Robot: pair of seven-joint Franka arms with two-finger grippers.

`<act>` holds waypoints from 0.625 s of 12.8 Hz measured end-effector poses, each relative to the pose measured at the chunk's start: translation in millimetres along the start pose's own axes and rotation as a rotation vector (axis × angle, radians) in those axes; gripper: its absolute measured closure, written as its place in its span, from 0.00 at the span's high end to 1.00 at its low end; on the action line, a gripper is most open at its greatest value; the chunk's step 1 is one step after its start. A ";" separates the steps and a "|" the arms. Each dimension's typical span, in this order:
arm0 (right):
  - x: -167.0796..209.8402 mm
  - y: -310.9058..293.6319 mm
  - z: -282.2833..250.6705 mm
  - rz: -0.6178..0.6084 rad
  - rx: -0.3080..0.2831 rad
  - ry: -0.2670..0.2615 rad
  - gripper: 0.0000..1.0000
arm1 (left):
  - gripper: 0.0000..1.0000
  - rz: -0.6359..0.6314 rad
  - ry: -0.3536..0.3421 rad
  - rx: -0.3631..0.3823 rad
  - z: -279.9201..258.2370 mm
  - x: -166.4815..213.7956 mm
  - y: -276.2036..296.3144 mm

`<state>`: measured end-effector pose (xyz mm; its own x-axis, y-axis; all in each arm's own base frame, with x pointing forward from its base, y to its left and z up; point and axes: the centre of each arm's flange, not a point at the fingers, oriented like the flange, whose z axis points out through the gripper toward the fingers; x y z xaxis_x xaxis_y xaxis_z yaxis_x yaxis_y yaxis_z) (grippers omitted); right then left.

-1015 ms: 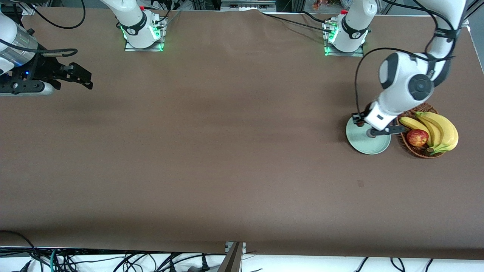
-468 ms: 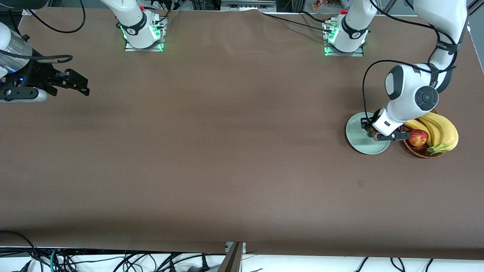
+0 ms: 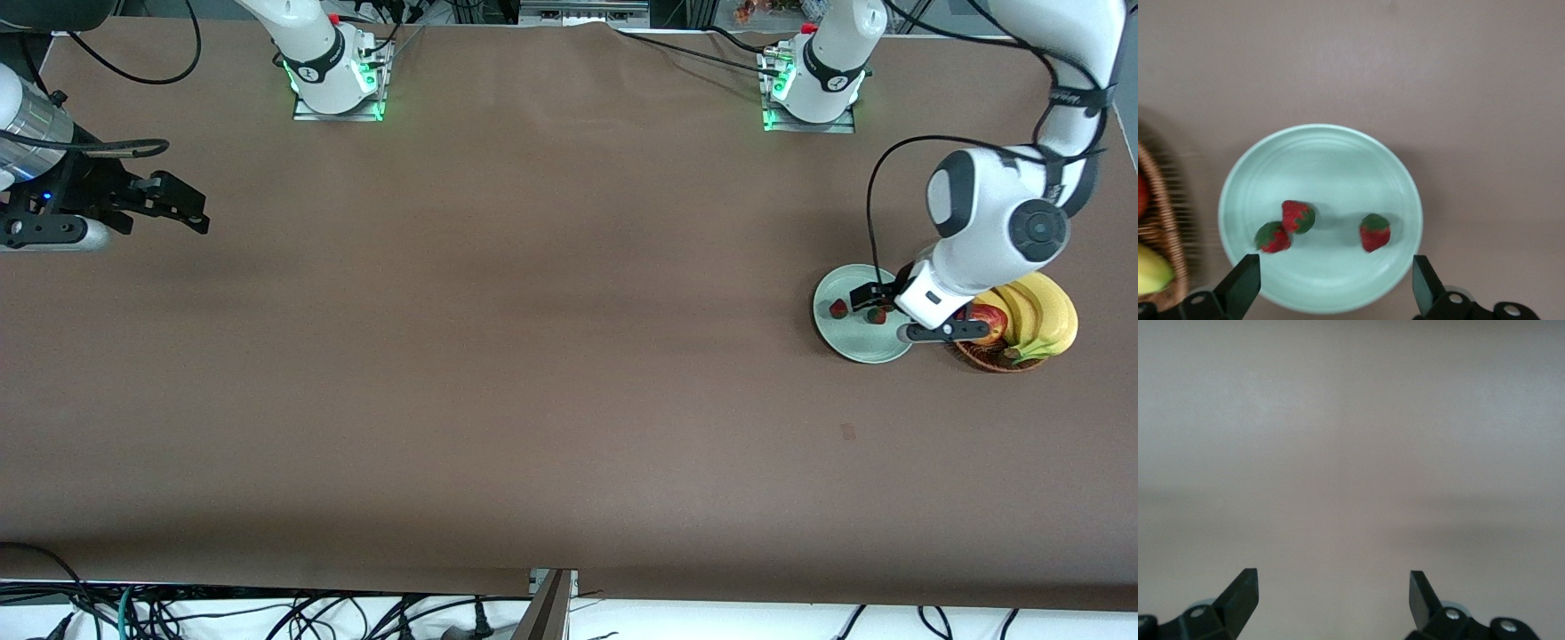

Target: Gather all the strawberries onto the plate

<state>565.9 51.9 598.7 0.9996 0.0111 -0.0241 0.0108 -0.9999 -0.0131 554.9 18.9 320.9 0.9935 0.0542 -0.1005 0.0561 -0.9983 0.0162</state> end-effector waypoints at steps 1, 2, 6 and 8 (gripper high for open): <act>0.0 0.0 -0.1 0.000 0.000 0.000 1.00 | 1.00 0.015 0.004 -0.006 -33.1 -0.3 -0.7; 0.1 0.1 -0.1 0.000 0.000 0.000 1.00 | 1.00 0.027 0.008 -0.012 -64.8 -3.5 -1.4; 0.2 0.2 0.0 0.001 0.000 0.000 1.00 | 1.00 0.068 0.001 -0.023 -161.7 -16.4 3.9; 0.2 0.2 0.0 0.001 0.000 0.000 1.00 | 1.00 0.109 -0.005 -0.022 -204.9 -19.0 18.0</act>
<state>566.2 51.6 598.6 0.9997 0.0105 -0.0241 0.0102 -0.9999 -0.0131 557.5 4.4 527.0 0.9933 -0.0547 -0.1016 -0.0499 -0.9975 0.0493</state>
